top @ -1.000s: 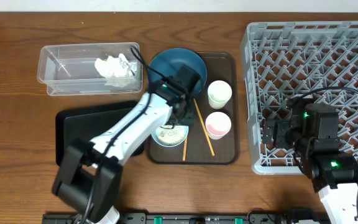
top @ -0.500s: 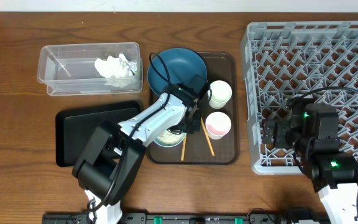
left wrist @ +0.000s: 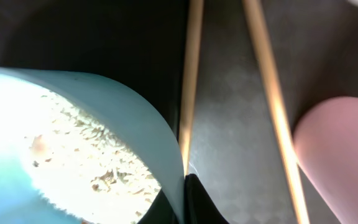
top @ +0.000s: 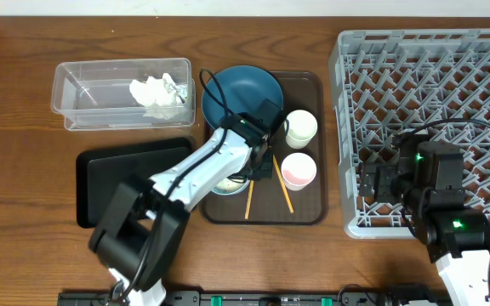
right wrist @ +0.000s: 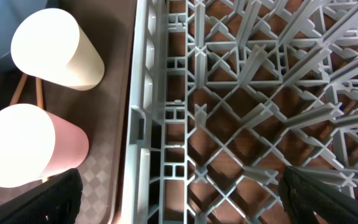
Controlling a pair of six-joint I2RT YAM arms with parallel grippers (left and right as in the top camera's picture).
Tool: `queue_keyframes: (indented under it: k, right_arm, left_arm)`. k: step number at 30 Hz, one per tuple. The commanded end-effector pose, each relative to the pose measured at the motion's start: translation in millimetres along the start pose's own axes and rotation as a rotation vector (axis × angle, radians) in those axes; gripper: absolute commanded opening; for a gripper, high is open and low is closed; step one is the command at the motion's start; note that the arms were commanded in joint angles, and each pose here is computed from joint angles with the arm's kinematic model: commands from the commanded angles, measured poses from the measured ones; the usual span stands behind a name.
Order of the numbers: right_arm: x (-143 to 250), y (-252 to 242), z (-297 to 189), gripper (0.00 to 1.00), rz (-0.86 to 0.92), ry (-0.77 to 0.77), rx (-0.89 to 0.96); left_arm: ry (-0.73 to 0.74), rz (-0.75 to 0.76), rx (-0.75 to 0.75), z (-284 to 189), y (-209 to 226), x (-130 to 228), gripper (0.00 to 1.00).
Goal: Sort waste into correct bins and load items into the dishwasher rack
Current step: 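Grasp the rim of the light-blue rice bowl with the left gripper, then lift the bowl over the black tray and tip the rice out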
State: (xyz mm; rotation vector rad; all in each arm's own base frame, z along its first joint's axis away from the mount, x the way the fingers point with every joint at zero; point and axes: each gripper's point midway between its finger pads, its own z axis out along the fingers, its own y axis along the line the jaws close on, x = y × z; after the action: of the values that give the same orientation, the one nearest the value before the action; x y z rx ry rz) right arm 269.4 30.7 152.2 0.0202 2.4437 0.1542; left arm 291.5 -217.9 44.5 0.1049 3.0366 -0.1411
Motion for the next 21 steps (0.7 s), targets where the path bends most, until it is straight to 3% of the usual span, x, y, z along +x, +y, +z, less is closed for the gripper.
queue_keyframes:
  k: [1, 12, 21]
  right_arm:
    - [-7.2, 7.9, -3.8, 0.99, -0.008, -0.015, -0.018]
    - [-6.9, 7.9, -3.4, 0.99, -0.008, -0.013, -0.018]
    - [-6.9, 7.9, -3.4, 0.99, -0.008, -0.013, -0.018]
  left_arm:
    - [-0.074, -0.006, -0.006, -31.6, 9.1, -3.9, 0.06]
    - [-0.163, -0.183, 0.037, -99.2, 72.2, -14.5, 0.06]
    - [-0.084, -0.289, 0.316, -103.7, 120.4, -19.6, 0.06]
